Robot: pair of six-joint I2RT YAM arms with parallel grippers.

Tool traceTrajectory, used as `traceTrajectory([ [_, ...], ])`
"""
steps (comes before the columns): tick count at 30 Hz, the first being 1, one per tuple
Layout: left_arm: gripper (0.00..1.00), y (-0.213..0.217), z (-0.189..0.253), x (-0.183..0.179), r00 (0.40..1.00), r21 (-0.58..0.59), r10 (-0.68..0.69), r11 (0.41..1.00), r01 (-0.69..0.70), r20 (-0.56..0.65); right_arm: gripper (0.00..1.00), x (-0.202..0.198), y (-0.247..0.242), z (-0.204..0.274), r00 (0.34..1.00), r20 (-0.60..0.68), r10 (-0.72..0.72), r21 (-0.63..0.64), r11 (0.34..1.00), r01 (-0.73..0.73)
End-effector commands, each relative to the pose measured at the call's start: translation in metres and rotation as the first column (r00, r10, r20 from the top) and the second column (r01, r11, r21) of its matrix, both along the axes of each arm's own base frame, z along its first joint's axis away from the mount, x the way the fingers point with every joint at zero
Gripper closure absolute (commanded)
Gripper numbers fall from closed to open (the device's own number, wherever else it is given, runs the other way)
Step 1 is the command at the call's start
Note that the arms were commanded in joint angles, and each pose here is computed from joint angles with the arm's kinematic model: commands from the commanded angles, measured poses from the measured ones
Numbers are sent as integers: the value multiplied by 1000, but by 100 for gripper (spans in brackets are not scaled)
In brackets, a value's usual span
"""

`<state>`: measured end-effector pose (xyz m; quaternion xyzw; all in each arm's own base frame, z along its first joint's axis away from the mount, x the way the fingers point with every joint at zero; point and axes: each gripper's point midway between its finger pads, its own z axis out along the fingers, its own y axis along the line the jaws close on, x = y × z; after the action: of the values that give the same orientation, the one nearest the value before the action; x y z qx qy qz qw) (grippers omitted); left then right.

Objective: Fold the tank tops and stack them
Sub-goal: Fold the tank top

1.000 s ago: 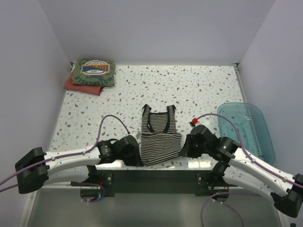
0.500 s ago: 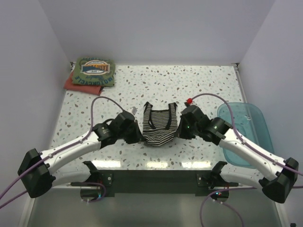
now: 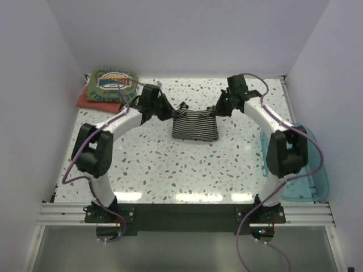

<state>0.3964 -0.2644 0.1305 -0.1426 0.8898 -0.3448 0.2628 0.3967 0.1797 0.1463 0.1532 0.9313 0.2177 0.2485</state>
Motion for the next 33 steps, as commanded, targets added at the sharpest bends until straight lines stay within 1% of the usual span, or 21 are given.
traceTrajectory([
  [1, 100, -22, 42, 86, 977, -136, -30, 989, 59, 209, 100, 63, 3, -7, 998, 41, 37, 108, 993, -41],
  [2, 100, -24, 37, 101, 980, -153, -23, 987, 53, 196, 100, 86, 5, -1, 997, 63, 32, 130, 991, -40],
  [3, 100, -23, 2, 120, 990, -150, -14, 988, 35, 143, 100, 98, -1, -10, 999, 49, 19, 138, 990, -25],
  [4, 100, -33, 26, 142, 977, -188, -24, 980, 65, 214, 100, 109, -4, -45, 1000, -11, 6, 135, 991, -5],
  [5, 100, -34, 20, 154, 978, -187, -19, 981, 59, 206, 100, 126, -3, -42, 1000, 13, -4, 155, 988, 2],
  [6, 100, -34, -17, 167, 988, -164, -8, 986, 33, 153, 100, 133, -5, -51, 1000, -3, -9, 161, 987, 10],
  [7, 100, -41, -5, 182, 981, -185, -7, 982, 43, 195, 100, 138, -6, -85, 998, -57, -14, 148, 989, 22],
  [9, 100, -46, -43, 190, 992, -202, 4, 979, 22, 127, 100, 151, -3, -97, 998, -61, -21, 148, 989, 30],
  [15, 100, -50, -74, 190, 994, -214, 10, 977, 14, 110, 100, 138, -7, -142, 994, -105, -42, 123, 991, 54],
  [17, 100, -44, -96, 173, 998, -181, 19, 983, -7, 65, 100, 120, -7, -150, 991, -127, -37, 112, 992, 51],
  [18, 100, -42, -83, 167, 997, -176, 29, 984, -15, 76, 100, 112, -4, -153, 991, -129, -31, 103, 994, 44],
  [20, 100, -27, -110, 139, 997, -140, 72, 988, -68, 23, 100, 85, -5, -171, 986, -165, -24, 84, 996, 38],
  [21, 100, -21, -89, 135, 993, -146, 106, 984, -97, 52, 100, 79, -1, -160, 990, -142, -15, 87, 996, 28],
  [22, 100, -10, -112, 110, 992, -124, 125, 985, -124, 3, 100, 69, -1, -163, 989, -150, -11, 82, 996, 24],
  [23, 100, -4, -113, 99, 988, -125, 153, 980, -154, -18, 100, 46, -3, -176, 983, -182, -7, 73, 997, 21],
  [24, 100, 3, -92, 93, 982, -126, 188, 975, -185, 11, 100, 36, 2, -167, 986, -164, 7, 73, 997, 5],
  [25, 100, 12, -111, 65, 979, -99, 201, 974, -203, -31, 100, 26, 2, -165, 987, -158, 8, 70, 998, 3],
  [26, 100, 9, -87, 53, 979, -122, 204, 972, -203, 2, 100, 0, -1, -180, 982, -189, 13, 50, 999, -3],
  [27, 100, 20, -105, 27, 974, -79, 224, 971, -226, -32, 100, -13, 2, -181, 981, -193, 25, 40, 999, -18],
  [29, 100, 19, -98, 5, 975, -78, 221, 972, -223, -30, 100, -41, -2, -179, 982, -186, 33, 28, 999, -28],
  [33, 100, 23, -62, -19, 980, -94, 198, 976, -195, 26, 100, -63, -6, -158, 988, -149, 41, 35, 999, -36],
])
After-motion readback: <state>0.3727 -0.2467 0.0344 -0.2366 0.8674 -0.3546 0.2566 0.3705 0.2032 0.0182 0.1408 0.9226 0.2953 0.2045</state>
